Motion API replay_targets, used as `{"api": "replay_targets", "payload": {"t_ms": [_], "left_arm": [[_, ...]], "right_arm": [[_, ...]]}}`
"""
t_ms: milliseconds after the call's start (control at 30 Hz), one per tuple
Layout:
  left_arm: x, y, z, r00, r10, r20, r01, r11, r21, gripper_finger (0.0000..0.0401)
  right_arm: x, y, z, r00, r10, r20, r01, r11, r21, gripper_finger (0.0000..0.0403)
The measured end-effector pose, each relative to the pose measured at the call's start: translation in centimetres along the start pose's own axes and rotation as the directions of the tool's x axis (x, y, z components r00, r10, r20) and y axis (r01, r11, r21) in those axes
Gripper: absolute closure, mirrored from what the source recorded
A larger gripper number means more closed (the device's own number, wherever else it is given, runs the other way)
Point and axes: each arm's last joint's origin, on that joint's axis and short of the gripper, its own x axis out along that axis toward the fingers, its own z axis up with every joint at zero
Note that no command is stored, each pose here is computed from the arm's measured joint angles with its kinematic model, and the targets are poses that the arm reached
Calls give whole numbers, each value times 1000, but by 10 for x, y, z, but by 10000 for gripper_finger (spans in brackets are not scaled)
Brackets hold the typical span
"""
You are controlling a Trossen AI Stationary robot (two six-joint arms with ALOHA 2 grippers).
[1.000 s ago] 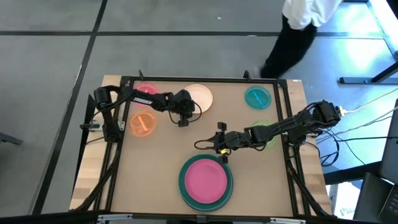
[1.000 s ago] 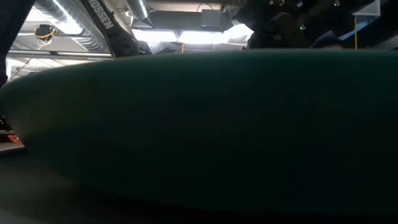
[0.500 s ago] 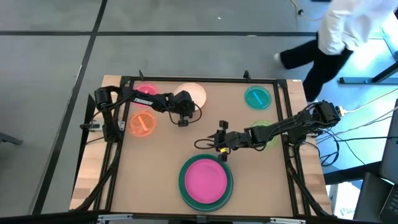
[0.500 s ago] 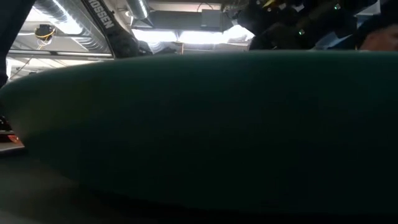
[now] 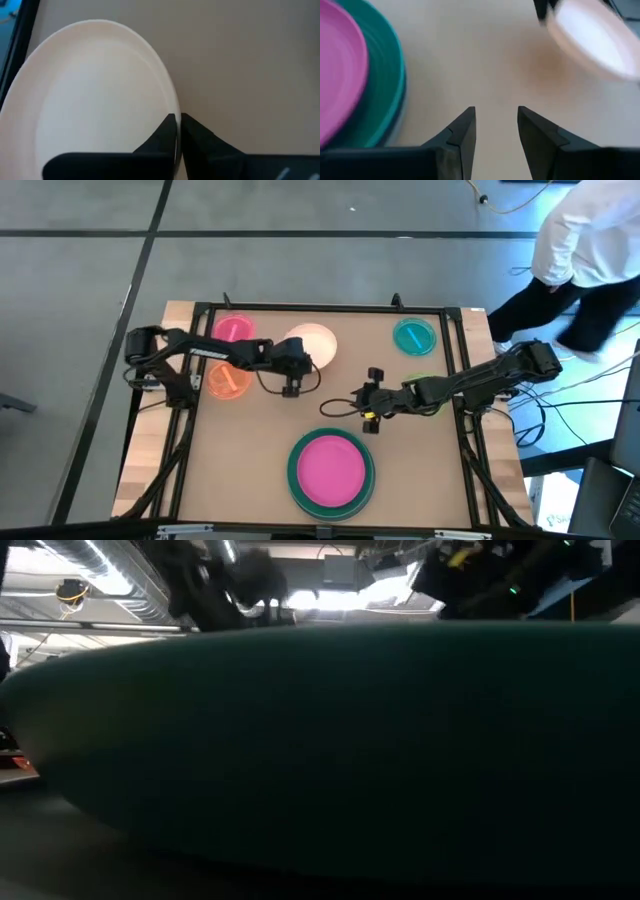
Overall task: Stack plastic plates
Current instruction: Stack the light orange plate on top of the pink plate
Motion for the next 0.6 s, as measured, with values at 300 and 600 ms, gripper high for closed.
{"api": "replay_targets", "payload": {"t_ms": [300,600], "left_arm": [[-52,-54,26,981,-118,157,107,992,73,391],[-72,-114,40,898,-338,283,297,938,178,391]], "right_arm": [[-12,-11,-53,990,-131,-51,135,988,79,269],[-13,-18,-103,965,-262,7,257,951,170,269]]}}
